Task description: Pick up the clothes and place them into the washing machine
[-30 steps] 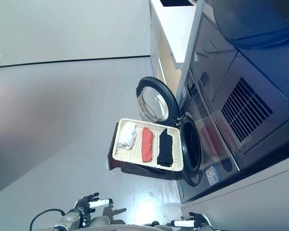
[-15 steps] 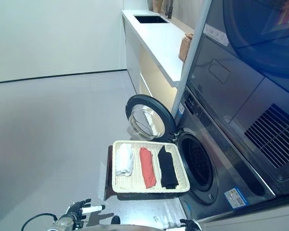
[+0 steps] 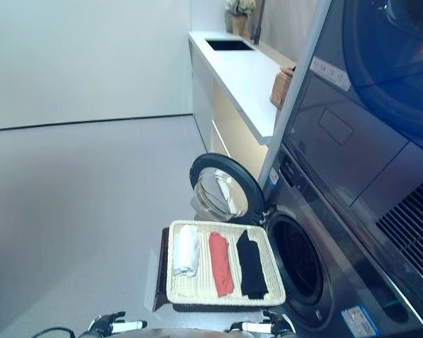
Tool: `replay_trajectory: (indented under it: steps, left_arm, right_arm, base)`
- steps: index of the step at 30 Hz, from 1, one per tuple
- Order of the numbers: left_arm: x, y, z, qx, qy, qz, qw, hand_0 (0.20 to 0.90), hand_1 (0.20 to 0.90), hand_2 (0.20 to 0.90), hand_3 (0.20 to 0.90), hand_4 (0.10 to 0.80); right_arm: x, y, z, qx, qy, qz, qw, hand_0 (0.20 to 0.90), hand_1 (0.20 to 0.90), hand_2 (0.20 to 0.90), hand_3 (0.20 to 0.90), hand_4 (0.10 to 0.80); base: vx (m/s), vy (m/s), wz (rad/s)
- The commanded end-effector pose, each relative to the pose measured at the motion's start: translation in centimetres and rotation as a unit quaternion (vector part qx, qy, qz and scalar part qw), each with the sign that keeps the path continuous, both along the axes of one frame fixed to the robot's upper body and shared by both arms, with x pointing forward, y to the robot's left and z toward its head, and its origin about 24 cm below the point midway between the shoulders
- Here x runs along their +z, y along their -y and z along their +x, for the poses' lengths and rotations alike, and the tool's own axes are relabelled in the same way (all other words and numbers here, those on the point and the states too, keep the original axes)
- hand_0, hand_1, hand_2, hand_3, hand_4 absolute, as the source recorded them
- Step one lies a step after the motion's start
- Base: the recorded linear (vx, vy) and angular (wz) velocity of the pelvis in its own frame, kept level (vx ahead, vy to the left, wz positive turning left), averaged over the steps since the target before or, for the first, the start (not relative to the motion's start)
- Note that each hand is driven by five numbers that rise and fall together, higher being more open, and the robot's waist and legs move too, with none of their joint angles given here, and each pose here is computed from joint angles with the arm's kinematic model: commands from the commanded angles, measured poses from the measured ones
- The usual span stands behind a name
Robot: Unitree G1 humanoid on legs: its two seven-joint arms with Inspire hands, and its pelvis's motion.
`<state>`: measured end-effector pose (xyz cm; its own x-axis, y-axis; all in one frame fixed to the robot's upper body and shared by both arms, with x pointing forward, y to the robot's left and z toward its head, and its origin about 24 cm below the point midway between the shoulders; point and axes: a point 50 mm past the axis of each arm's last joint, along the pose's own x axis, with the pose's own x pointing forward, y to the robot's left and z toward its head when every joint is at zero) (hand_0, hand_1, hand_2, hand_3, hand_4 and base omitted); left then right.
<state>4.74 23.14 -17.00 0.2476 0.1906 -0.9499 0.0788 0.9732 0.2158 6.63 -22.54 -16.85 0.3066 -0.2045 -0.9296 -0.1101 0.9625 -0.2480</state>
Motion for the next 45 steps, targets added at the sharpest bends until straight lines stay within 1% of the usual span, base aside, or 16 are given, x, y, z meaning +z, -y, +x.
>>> replay_trajectory:
  steps: [1,7,11,12,14,15,16,17,19,21,26,31,35,39,40,45]
  left_arm:
    - [0.9,-0.4,4.5,-0.018,0.065,0.012,0.998,0.9,0.9,0.9,0.9,0.8]
    - [0.9,0.0,4.8,-0.027,0.072,0.011,0.997,0.9,0.9,0.9,0.9,0.8]
    - [1.0,0.0,5.5,-0.024,0.086,0.012,0.996,0.9,0.9,0.9,0.9,0.8]
    - [1.0,0.0,5.5,-0.024,0.086,0.012,0.996,0.9,0.9,0.9,0.9,0.8]
    - [1.7,0.2,7.7,-0.002,0.129,0.005,0.992,0.9,0.9,0.9,0.9,0.8]
    - [1.7,0.2,7.7,-0.002,0.129,0.005,0.992,0.9,0.9,0.9,0.9,0.8]
    - [2.5,0.5,9.9,0.014,0.179,0.008,0.984,0.9,0.9,0.9,0.9,0.8]
    - [3.2,0.6,11.3,0.026,0.217,0.018,0.976,0.9,0.9,0.9,0.9,0.8]
    - [4.1,0.9,13.1,0.032,0.257,0.03,0.965,0.9,0.9,0.9,0.9,0.8]
    - [4.7,0.6,14.1,0.039,0.277,0.04,0.959,0.9,0.9,0.9,0.9,0.8]
    - [4.8,0.2,14.1,0.052,0.276,0.05,0.958,0.9,0.9,0.9,0.9,0.8]
    - [5.0,0.7,14.5,0.052,0.29,0.044,0.955,0.9,0.9,0.9,0.9,0.8]
    - [5.1,1.4,14.8,0.046,0.296,0.034,0.954,0.9,0.9,0.9,0.9,0.8]
    - [5.3,2.6,15.4,0.039,0.307,0.018,0.951,0.9,0.9,0.9,0.9,0.8]
    - [5.5,3.1,15.8,0.036,0.316,0.012,0.948,0.9,0.9,0.9,0.9,0.8]
    - [5.5,3.9,15.7,0.034,0.321,-0.004,0.946,0.9,0.9,0.9,0.9,0.8]
  right_arm:
    - [1.1,2.7,2.2,0.0,0.039,-0.041,0.998,0.9,0.9,0.9,0.9,0.8]
    - [2.1,2.5,5.9,0.022,0.094,-0.049,0.994,0.9,0.9,0.9,0.9,0.8]
    - [3.3,2.9,8.7,0.069,0.127,-0.089,0.985,0.9,0.9,0.9,0.9,0.8]
    - [3.3,2.9,8.7,0.069,0.127,-0.089,0.985,0.9,0.9,0.9,0.9,0.8]
    - [4.9,3.4,11.6,0.131,0.157,-0.146,0.968,0.9,0.9,0.9,0.9,0.8]
    - [4.9,3.4,11.7,0.131,0.158,-0.147,0.968,0.9,0.9,0.9,0.9,0.8]
    - [6.3,3.4,14.1,0.203,0.181,-0.214,0.938,0.9,0.9,0.9,0.9,0.8]
    - [7.8,2.9,16.5,0.278,0.209,-0.281,0.894,0.9,0.9,0.9,0.9,0.8]
    - [10.0,2.8,19.5,0.329,0.236,-0.339,0.849,0.9,0.9,0.9,0.9,0.8]
    - [12.5,3.3,22.1,0.34,0.258,-0.392,0.815,0.9,0.9,0.9,0.9,0.8]
    - [17.0,4.3,25.7,0.323,0.284,-0.472,0.769,0.9,0.9,0.9,0.9,0.8]
    - [20.9,6.5,27.4,0.281,0.298,-0.536,0.738,0.9,0.9,0.9,0.9,0.8]
    - [23.1,7.6,28.2,0.256,0.301,-0.558,0.73,0.9,0.9,0.9,0.9,0.8]
    - [24.6,8.9,28.4,0.235,0.293,-0.581,0.722,0.9,0.9,0.9,0.9,0.8]
    - [26.0,9.6,28.6,0.212,0.298,-0.591,0.719,0.9,0.9,0.9,0.9,0.8]
    - [27.7,10.8,28.7,0.177,0.31,-0.597,0.718,0.9,0.9,0.9,0.9,0.8]
  base:
    - [0.068,-0.048,-0.01]
    - [0.045,-0.037,0.02]
    - [0.018,-0.02,0.02]
    - [-0.103,-0.017,0.11]
    - [-0.221,-0.018,0.27]
    - [-0.326,-0.038,0.43]
    - [-0.369,-0.024,0.51]
    - [-0.49,0.005,0.38]
    - [-0.362,0.097,-0.04]
    - [-0.215,0.097,-0.32]
    - [-0.075,0.067,-0.03]
    - [-0.018,0.036,-0.01]
    - [-0.006,0.01,0.02]
    - [-0.006,0.016,-0.04]
    - [0.003,0.007,-0.03]
    - [0.0,0.013,-0.02]
